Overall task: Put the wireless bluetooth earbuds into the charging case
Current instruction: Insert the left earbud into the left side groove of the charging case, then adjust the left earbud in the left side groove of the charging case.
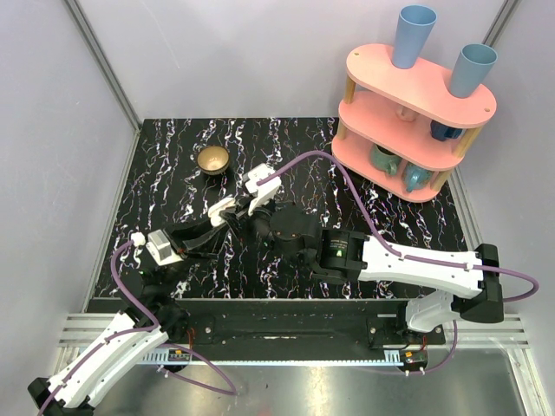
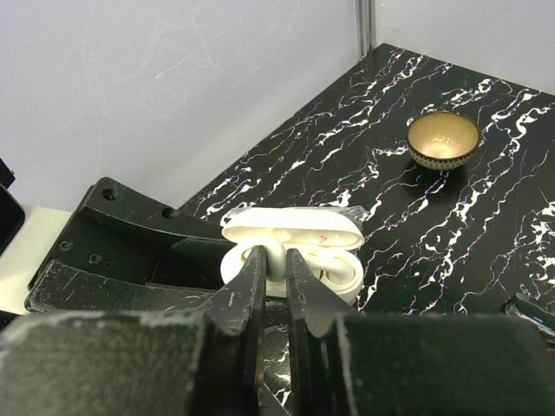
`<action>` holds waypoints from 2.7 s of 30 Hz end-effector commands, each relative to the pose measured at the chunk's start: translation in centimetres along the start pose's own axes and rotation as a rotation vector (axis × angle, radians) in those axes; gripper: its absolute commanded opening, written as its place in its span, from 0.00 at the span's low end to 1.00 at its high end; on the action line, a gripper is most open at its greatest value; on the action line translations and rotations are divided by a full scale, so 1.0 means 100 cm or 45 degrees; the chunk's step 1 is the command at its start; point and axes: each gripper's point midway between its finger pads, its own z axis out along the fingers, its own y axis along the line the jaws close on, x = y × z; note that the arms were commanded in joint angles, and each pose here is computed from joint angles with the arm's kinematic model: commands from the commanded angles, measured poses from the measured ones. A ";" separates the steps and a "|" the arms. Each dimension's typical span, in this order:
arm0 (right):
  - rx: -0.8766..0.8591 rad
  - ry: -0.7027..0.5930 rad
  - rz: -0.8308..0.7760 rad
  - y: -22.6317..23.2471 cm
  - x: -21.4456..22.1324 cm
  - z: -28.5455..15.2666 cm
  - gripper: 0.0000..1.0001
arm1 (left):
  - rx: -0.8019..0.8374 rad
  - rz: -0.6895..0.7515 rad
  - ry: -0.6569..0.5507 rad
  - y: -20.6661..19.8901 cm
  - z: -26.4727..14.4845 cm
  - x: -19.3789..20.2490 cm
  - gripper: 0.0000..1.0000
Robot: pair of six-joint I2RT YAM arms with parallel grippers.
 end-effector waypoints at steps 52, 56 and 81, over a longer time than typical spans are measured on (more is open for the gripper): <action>-0.062 -0.086 -0.111 -0.002 0.001 -0.013 0.29 | -0.095 -0.026 -0.155 0.012 0.007 -0.029 0.00; -0.089 -0.129 -0.079 0.002 -0.012 -0.018 0.31 | -0.088 -0.026 -0.146 0.011 0.006 -0.027 0.00; -0.100 -0.113 0.138 0.007 -0.046 -0.030 0.32 | 0.059 0.013 -0.094 -0.010 0.004 -0.025 0.00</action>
